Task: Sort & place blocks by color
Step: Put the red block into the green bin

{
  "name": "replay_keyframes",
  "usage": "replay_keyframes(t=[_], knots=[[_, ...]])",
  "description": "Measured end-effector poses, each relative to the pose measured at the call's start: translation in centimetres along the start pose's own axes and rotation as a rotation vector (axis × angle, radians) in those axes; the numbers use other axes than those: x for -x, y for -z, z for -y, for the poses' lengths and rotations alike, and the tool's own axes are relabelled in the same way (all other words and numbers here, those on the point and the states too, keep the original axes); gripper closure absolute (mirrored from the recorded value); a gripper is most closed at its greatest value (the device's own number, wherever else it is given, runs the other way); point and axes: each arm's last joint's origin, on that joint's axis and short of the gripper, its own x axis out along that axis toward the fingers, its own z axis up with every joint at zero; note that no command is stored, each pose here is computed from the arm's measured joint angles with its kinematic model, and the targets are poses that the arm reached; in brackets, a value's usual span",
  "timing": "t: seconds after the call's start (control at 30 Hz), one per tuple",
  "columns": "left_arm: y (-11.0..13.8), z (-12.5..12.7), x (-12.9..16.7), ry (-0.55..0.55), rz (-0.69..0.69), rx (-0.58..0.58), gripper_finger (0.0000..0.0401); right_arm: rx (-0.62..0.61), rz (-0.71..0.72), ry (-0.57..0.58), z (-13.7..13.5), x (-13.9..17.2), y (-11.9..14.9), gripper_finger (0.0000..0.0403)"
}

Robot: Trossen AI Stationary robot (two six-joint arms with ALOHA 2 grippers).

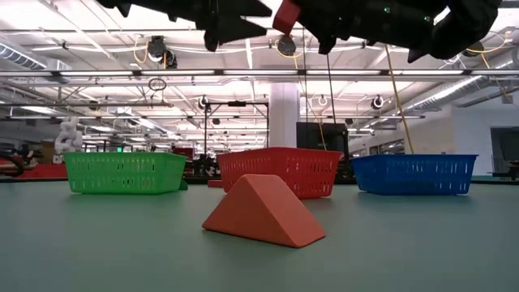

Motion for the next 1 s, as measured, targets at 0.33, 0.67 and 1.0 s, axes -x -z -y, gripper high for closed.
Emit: replay_keyframes(t=[0.33, 0.67, 1.0], knots=[[0.4, -0.1, -0.5, 0.000, 0.006, 0.034, 0.0176, 0.001, 0.005, -0.003, 0.4, 0.1, 0.0, 0.0281], [0.7, -0.1, -1.5, 0.041, 0.037, 0.073, 0.0175, -0.024, -0.004, -0.016, 0.6, -0.9, 0.8, 0.0281], [2.2, 0.1, -2.9, 0.030, -0.013, 0.062, 0.0209, -0.038, -0.022, -0.060, 0.7, -3.0, 1.7, 0.0279]])
